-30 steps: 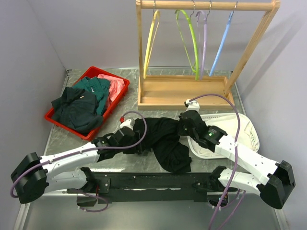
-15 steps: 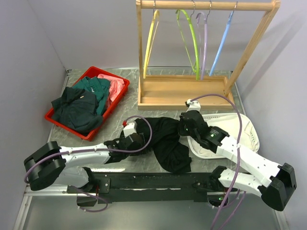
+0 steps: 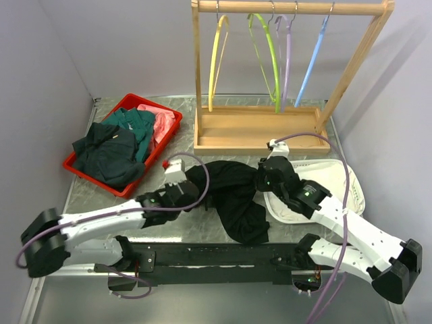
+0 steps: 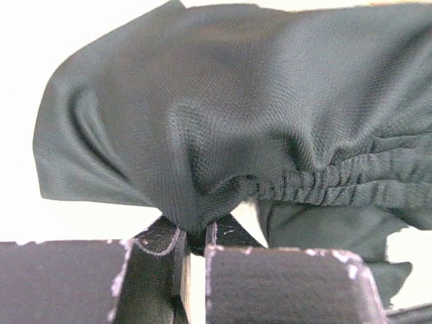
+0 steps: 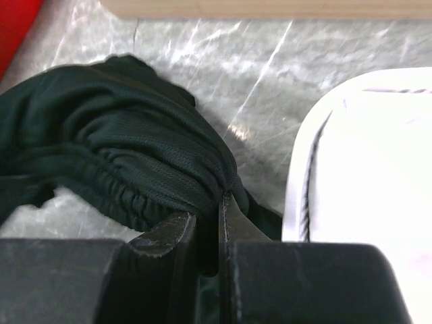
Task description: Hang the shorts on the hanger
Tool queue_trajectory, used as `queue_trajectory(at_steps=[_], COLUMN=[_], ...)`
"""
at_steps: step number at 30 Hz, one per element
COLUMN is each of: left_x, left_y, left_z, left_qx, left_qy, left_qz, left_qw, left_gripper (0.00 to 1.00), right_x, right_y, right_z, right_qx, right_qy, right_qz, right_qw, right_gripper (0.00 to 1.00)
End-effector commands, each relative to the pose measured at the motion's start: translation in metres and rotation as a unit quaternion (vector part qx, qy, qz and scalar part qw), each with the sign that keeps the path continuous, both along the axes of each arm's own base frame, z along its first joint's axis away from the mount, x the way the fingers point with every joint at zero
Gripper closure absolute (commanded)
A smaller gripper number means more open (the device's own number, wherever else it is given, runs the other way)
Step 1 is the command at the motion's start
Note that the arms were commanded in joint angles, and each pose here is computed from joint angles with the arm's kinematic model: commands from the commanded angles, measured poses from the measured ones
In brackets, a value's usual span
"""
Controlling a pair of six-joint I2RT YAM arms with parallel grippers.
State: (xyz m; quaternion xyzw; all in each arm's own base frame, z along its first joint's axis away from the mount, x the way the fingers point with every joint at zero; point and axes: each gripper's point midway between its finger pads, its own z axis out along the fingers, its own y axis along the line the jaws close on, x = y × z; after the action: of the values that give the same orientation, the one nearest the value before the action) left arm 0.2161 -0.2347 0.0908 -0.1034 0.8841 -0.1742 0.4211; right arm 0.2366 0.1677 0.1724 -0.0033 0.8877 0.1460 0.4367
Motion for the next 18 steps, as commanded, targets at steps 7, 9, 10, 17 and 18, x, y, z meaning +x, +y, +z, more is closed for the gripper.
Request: queue_trajectory(at_steps=[7,9,10,17,18], left_x=[-0.020,-0.026,-0.031,-0.038,-0.037], left_y=[0.070,0.073,0.079,0.070,0.063], left_z=[0.208,0.241,0.270,0.310,0.294], left_qx=[0.049,0.036,0.029,0.026,0.039], left_qy=[-0.105,-0.123,-0.142,-0.173,-0.162], left_qz=[-0.050,-0.073,-0.088,-0.146,-0.159], left_qw=[0.992,0.989,0.986,0.974,0.973], left_gripper=[0.99,0.99,0.99,0.91,0.91], right_x=[-0.003,-0.008,-0.012,-0.031,-0.028], right_y=[0.014,0.018,0.017,0.023,0.027], right_z=[0.110,0.145,0.155,0.209,0.194], right_qx=[0.092,0.122,0.130,0.181,0.173], right_qy=[-0.091,-0.118,-0.125,-0.162,-0.146], right_qz=[0.045,0.064,0.071,0.116,0.119], right_qw=[0.991,0.983,0.981,0.963,0.967], right_gripper=[1.00,1.00,1.00,1.00,1.00])
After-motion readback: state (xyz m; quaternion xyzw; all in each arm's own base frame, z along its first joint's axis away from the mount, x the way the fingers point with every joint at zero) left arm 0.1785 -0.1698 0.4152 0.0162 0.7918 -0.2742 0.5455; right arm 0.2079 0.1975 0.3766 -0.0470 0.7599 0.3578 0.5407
